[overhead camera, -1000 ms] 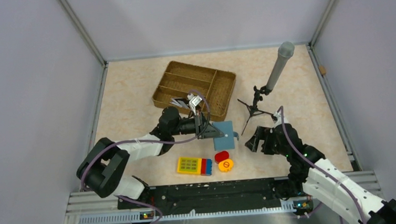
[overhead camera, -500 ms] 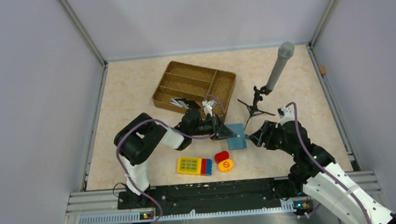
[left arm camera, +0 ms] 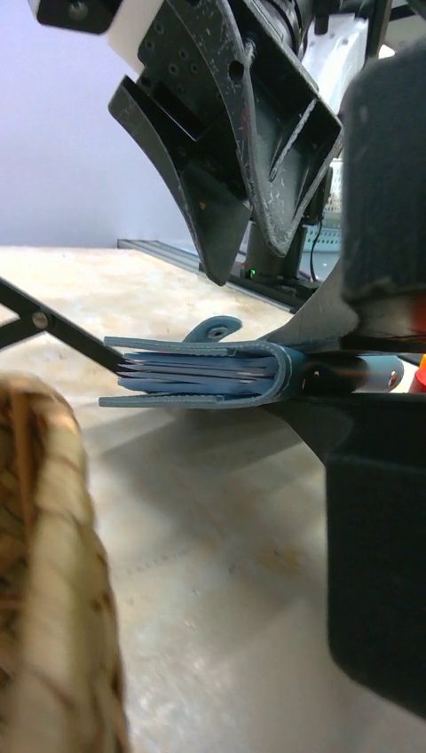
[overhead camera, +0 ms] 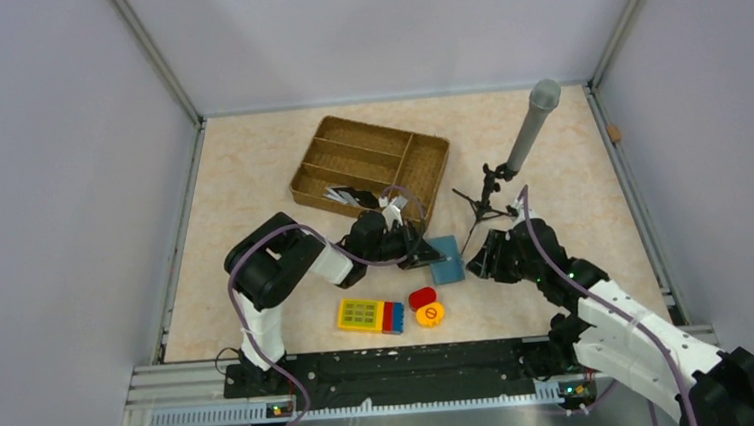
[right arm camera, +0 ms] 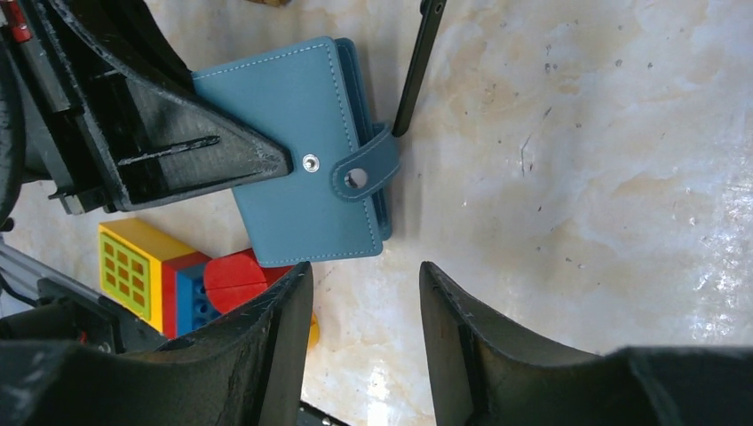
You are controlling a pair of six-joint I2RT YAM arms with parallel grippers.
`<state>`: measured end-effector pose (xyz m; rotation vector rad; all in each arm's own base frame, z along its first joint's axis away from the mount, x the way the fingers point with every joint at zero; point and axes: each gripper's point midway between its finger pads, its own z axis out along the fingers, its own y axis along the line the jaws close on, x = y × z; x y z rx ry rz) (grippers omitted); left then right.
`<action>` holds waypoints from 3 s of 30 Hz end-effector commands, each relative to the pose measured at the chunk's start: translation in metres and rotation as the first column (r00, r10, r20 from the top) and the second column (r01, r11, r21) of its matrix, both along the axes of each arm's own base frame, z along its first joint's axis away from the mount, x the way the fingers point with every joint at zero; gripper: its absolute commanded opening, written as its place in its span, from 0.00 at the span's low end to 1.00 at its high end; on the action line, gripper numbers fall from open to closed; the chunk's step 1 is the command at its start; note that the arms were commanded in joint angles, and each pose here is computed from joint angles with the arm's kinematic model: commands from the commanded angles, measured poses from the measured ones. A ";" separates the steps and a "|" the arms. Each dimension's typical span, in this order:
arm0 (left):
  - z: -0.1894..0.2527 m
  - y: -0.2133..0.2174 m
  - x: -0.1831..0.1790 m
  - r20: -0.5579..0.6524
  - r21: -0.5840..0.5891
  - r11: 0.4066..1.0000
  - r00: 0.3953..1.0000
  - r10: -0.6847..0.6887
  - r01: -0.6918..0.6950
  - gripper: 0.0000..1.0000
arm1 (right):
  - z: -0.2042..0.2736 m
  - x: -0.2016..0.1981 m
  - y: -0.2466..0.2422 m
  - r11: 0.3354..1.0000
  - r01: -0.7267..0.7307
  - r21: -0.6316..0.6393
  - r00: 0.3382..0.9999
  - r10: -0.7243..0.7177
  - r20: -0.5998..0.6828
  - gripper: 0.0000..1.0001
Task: Put the credit cards into the card holder
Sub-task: Close the card holder at the center of the board.
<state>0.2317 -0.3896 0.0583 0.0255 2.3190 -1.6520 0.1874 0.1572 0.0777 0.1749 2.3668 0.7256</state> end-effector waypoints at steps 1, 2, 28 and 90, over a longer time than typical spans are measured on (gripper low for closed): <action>-0.012 0.004 -0.006 0.020 0.050 0.998 0.999 0.025 -0.026 0.00 | 0.000 0.015 0.008 0.999 -0.030 -0.019 0.998 0.031 0.048 0.47; -0.015 0.005 -0.007 0.023 0.061 0.998 0.999 0.027 -0.028 0.00 | -0.002 0.017 0.007 0.999 -0.025 -0.032 0.999 0.026 0.045 0.47; -0.040 0.011 -0.016 -0.003 0.172 0.984 0.999 0.054 -0.053 0.00 | -0.009 0.050 0.034 0.963 -0.104 -0.249 0.981 0.141 0.135 0.50; -0.046 0.008 -0.021 -0.049 0.170 0.985 0.998 0.036 -0.027 0.00 | -0.001 0.038 0.049 0.887 -0.145 -0.439 0.969 0.216 0.118 0.14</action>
